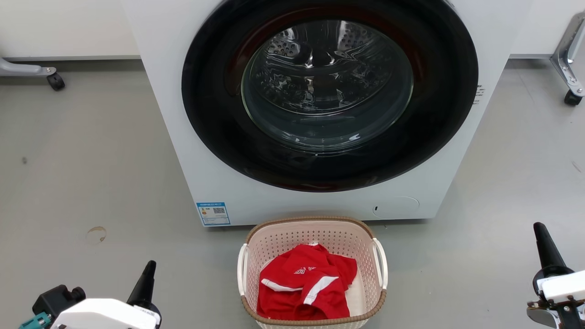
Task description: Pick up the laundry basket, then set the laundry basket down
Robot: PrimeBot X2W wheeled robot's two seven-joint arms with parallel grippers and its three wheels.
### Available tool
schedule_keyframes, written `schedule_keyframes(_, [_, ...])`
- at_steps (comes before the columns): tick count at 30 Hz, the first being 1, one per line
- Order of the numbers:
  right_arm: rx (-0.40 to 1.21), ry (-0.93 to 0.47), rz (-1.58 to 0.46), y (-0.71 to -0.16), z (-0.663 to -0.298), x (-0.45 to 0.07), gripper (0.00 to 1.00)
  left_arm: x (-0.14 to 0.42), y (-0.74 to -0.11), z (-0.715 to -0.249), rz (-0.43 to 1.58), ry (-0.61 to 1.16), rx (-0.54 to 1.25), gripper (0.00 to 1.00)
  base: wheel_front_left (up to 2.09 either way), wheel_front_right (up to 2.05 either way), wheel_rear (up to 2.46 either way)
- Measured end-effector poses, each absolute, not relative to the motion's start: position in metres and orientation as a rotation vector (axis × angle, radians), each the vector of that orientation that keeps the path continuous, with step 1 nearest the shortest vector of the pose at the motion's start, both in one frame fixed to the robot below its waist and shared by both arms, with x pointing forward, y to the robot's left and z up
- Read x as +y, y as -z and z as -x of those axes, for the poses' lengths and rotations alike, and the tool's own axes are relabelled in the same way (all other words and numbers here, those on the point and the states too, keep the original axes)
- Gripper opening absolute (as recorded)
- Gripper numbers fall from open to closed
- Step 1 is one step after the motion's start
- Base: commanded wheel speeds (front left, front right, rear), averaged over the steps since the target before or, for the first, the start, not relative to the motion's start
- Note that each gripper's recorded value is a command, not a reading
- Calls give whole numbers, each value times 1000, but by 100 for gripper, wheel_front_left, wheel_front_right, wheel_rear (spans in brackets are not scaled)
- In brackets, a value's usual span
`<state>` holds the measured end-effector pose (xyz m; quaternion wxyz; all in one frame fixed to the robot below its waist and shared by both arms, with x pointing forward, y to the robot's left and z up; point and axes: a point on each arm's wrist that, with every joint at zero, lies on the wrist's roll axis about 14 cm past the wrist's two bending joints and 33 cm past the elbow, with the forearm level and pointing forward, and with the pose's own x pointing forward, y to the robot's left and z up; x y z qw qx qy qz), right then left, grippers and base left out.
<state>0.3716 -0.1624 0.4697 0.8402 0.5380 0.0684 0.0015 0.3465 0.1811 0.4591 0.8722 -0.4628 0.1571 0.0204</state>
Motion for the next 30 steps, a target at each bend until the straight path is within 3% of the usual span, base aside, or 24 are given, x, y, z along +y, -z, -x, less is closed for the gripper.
schedule_keyframes(30, [82, 84, -1500, -473, -371, -194, 0, 185, -472, -368, 1460, -54, 157, 0, 0, 0, 0])
